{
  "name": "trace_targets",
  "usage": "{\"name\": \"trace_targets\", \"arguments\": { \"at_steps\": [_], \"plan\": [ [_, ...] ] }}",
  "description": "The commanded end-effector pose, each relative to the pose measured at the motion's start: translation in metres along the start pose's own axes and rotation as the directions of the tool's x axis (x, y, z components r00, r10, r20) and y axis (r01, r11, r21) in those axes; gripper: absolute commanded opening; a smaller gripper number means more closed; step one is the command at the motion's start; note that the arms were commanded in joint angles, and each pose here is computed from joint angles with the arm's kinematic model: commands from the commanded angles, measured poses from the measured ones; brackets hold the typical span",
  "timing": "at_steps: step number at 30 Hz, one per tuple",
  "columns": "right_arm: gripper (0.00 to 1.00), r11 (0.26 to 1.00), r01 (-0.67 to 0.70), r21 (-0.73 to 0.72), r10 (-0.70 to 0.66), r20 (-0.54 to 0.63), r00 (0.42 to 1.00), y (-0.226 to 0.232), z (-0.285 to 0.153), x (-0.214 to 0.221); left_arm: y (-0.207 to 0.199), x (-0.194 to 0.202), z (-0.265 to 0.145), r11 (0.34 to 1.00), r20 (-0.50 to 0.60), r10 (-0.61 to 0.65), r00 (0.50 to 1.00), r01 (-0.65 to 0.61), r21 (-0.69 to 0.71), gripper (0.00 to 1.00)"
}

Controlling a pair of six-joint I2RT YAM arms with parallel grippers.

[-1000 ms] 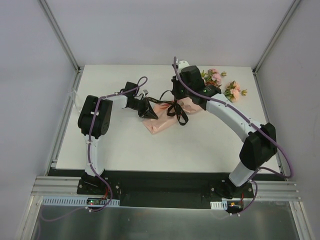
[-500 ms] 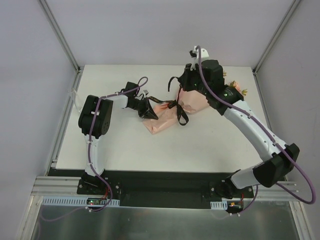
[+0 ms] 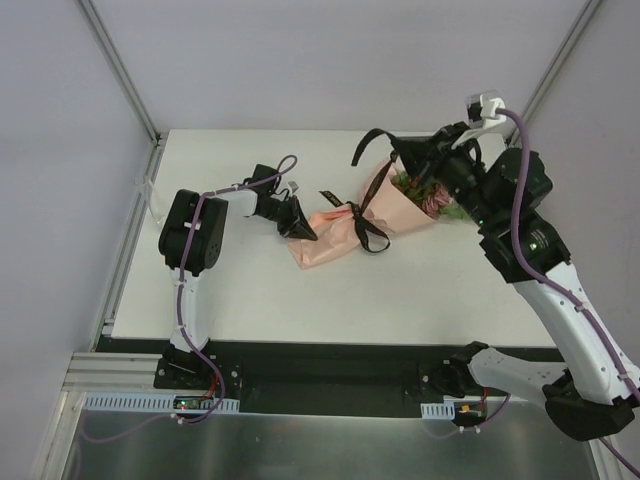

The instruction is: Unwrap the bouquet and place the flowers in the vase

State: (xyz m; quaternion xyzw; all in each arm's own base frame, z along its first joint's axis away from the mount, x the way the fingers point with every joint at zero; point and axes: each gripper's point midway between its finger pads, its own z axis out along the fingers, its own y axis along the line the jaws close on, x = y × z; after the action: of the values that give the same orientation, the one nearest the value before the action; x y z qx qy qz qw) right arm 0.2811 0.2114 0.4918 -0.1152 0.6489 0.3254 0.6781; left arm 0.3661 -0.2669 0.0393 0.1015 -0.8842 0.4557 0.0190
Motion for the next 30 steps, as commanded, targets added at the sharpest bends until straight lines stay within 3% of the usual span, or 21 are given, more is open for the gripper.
{"name": "trace_targets", "arguments": {
  "at_steps": [1, 3, 5, 10, 12, 15, 17, 21, 22, 24, 27, 30],
  "plan": [
    [0.01, 0.994, -0.068, -0.091, 0.058, -0.104, 0.993, 0.009, -0.009, 0.061, 0.007, -0.004, 0.003, 0.998, 0.022, 0.027, 0.999, -0.026, -0.049, 0.00],
    [0.01, 0.988, -0.100, -0.114, 0.077, -0.189, 0.979, 0.010, -0.022, 0.095, 0.006, -0.005, 0.002, 0.998, 0.027, 0.034, 0.999, -0.033, -0.051, 0.00],
    [0.01, 0.980, -0.156, -0.124, 0.107, -0.336, 0.936, 0.008, -0.036, 0.156, 0.007, -0.004, 0.001, 0.998, 0.027, 0.036, 0.999, -0.035, -0.054, 0.00],
    [0.01, 0.982, -0.141, 0.125, 0.187, -0.577, 0.795, -0.039, -0.073, 0.261, -0.005, -0.005, -0.005, 0.997, 0.036, 0.069, 0.997, -0.067, -0.038, 0.00],
    [0.01, 0.975, -0.124, 0.186, 0.218, -0.666, 0.714, -0.049, -0.089, 0.297, -0.015, -0.004, -0.012, 0.995, 0.045, 0.102, 0.994, -0.101, -0.025, 0.00],
    [0.01, 0.959, -0.114, 0.261, 0.272, -0.725, 0.633, -0.060, -0.104, 0.335, -0.037, -0.003, -0.026, 0.981, 0.079, 0.195, 0.978, -0.195, -0.003, 0.15],
    [0.01, 0.952, -0.091, 0.292, 0.287, -0.746, 0.601, -0.068, -0.110, 0.351, -0.054, 0.000, -0.037, 0.967, 0.108, 0.251, 0.962, -0.253, 0.009, 0.28],
    [0.20, 0.963, -0.003, 0.268, 0.224, -0.800, 0.557, -0.081, -0.100, 0.368, -0.071, 0.013, -0.039, 0.938, 0.105, 0.341, 0.934, -0.345, 0.021, 0.40],
    [0.24, 0.961, 0.030, 0.276, 0.205, -0.780, 0.591, -0.088, -0.083, 0.354, -0.071, 0.015, -0.036, 0.937, 0.095, 0.345, 0.934, -0.348, 0.024, 0.40],
    [0.36, 0.958, 0.048, 0.282, 0.204, -0.791, 0.577, -0.097, -0.064, 0.357, -0.071, 0.021, -0.030, 0.940, 0.069, 0.337, 0.939, -0.340, 0.033, 0.34],
    [0.44, 0.966, 0.059, 0.252, 0.163, -0.772, 0.615, -0.099, -0.010, 0.336, -0.068, 0.031, -0.013, 0.947, 0.017, 0.317, 0.948, -0.318, 0.040, 0.26],
    [0.46, 0.970, 0.100, 0.223, 0.114, -0.774, 0.623, -0.106, 0.036, 0.327, -0.066, 0.038, -0.003, 0.951, -0.016, 0.306, 0.952, -0.305, 0.043, 0.20]
  ]
}}
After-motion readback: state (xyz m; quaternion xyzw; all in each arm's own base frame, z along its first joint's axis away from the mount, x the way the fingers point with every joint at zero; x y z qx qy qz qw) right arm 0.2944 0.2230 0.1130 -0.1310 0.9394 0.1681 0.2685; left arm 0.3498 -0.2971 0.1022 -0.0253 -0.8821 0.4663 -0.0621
